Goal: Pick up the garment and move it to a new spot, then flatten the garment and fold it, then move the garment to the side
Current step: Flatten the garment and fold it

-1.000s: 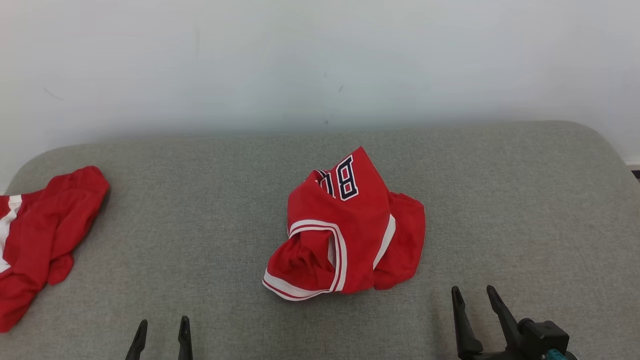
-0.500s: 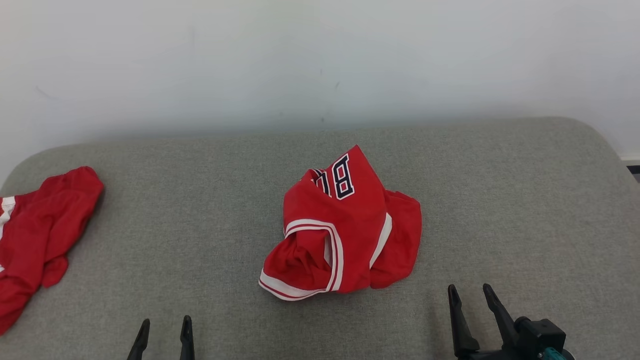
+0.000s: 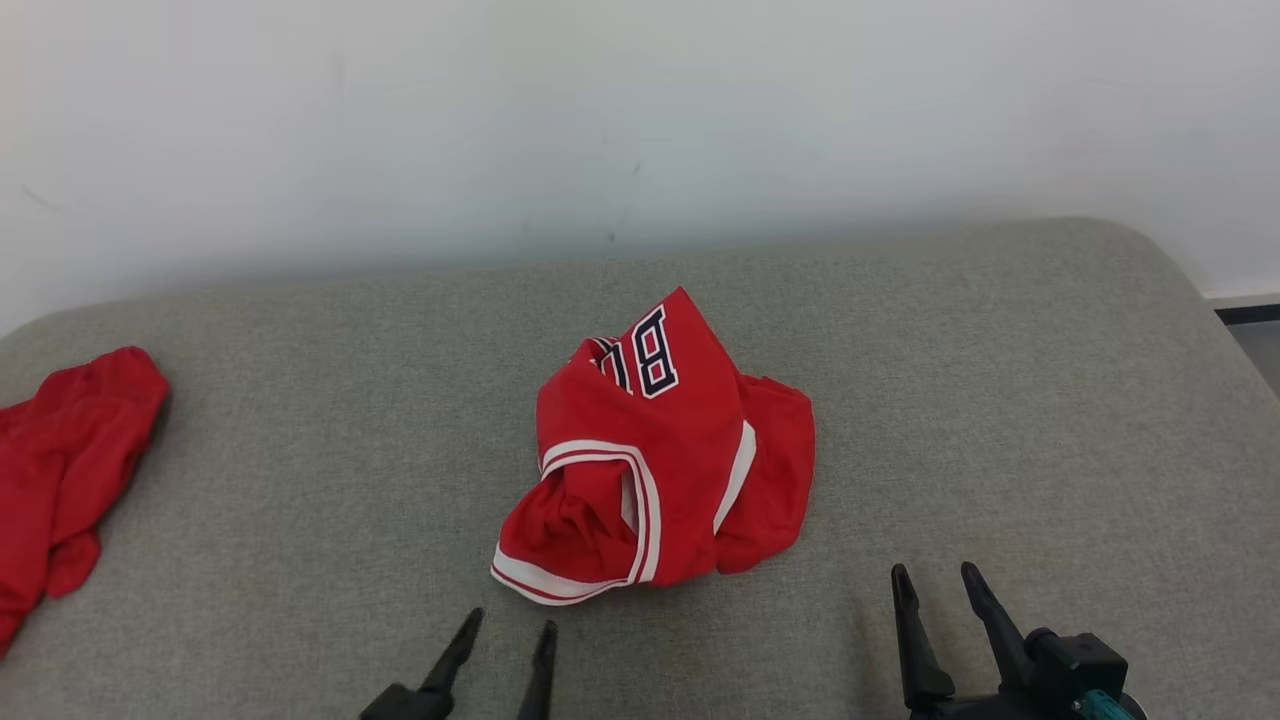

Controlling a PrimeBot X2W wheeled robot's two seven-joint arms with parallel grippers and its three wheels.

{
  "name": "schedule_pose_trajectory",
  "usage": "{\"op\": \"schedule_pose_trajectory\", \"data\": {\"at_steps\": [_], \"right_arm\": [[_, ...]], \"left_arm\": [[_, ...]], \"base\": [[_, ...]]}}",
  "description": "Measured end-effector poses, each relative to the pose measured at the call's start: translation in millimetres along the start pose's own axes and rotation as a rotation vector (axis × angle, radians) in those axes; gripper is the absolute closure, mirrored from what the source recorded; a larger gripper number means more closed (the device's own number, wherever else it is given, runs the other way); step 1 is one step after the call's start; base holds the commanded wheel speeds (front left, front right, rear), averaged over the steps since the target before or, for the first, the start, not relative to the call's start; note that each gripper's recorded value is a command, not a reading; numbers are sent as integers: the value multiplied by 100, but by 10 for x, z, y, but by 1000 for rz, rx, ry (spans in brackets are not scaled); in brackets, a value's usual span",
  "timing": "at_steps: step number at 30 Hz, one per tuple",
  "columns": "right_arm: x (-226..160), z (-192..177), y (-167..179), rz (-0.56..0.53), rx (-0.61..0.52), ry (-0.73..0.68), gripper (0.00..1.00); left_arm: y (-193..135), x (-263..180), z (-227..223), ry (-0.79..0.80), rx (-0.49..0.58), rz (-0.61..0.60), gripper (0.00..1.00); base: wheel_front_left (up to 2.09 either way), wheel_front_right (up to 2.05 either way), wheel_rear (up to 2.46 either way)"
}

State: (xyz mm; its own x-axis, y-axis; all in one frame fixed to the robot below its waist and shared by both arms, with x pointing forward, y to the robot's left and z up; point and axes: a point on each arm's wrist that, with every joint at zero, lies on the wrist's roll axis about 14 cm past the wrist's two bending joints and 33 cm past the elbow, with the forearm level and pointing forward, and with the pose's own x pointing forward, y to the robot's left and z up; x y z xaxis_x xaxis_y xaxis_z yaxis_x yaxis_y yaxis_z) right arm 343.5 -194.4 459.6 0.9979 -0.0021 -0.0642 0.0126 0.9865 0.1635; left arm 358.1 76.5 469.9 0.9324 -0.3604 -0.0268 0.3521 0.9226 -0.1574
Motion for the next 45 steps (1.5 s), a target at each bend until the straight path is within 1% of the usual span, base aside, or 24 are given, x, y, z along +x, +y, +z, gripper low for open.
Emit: {"op": "schedule_pose_trajectory", "data": {"at_steps": [3, 7, 9, 13, 20, 21, 22, 23, 24, 25, 26, 27, 31, 34, 35, 36, 40, 45], "right_arm": [[-5, 5, -14, -5, 2, -2, 0], [-23, 2, -63, -22, 9, -1, 0], [-29, 11, -88, -31, 13, -4, 0], [-67, 16, -183, -62, 16, -5, 0], [-174, -28, -337, -116, 19, 6, 0], [-186, -32, -354, -121, 19, 8, 0], [-194, -37, -367, -126, 21, 9, 0], [-201, -41, -379, -131, 22, 10, 0], [-206, -45, -386, -133, 22, 12, 0], [-210, -48, -392, -135, 23, 12, 0], [-211, -47, -394, -136, 24, 12, 0], [-207, -47, -390, -135, 27, 11, 0], [-182, -49, -348, -121, 27, 11, 0], [-158, -42, -303, -106, 30, 9, 0], [-158, -42, -303, -106, 30, 9, 0], [-150, -40, -287, -101, 30, 8, 0], [-136, -35, -242, -86, 33, 6, 0], [-150, -34, -227, -83, 37, 4, 0]], "left_arm": [[-287, 155, -96, 53, 0, -116, 0], [-523, 358, -120, 86, 9, -215, 0], [-621, 432, -178, 117, 32, -262, 0], [-680, 555, -319, 187, 46, -297, 0], [-822, 705, -447, 243, 69, -358, 0], [-833, 712, -478, 257, 70, -363, 9], [-837, 719, -506, 270, 76, -369, 27], [-828, 729, -528, 278, 81, -369, 50], [-818, 740, -545, 285, 85, -369, 57], [-813, 750, -553, 289, 90, -369, 67], [-808, 764, -548, 289, 95, -369, 67], [-822, 815, -460, 254, 96, -371, 100], [-998, 934, -159, 158, 55, -397, 100], [-1126, 1074, 239, 46, 40, -426, 100], [-1126, 1074, 239, 46, 40, -426, 100], [-1172, 1119, 393, 5, 31, -436, 100], [-1372, 1239, 994, -148, 47, -492, 100], [-1703, 1264, 1600, -294, 52, -586, 100]], "base": [[0, 0, 0], [0, 0, 0], [0, 0, 0], [0, 0, 0], [0, 0, 0], [0, 0, 0], [0, 0, 0], [0, 0, 0], [0, 0, 0], [0, 0, 0], [0, 0, 0], [0, 0, 0], [0, 0, 0], [0, 0, 0], [0, 0, 0], [0, 0, 0], [0, 0, 0], [0, 0, 0]]}}
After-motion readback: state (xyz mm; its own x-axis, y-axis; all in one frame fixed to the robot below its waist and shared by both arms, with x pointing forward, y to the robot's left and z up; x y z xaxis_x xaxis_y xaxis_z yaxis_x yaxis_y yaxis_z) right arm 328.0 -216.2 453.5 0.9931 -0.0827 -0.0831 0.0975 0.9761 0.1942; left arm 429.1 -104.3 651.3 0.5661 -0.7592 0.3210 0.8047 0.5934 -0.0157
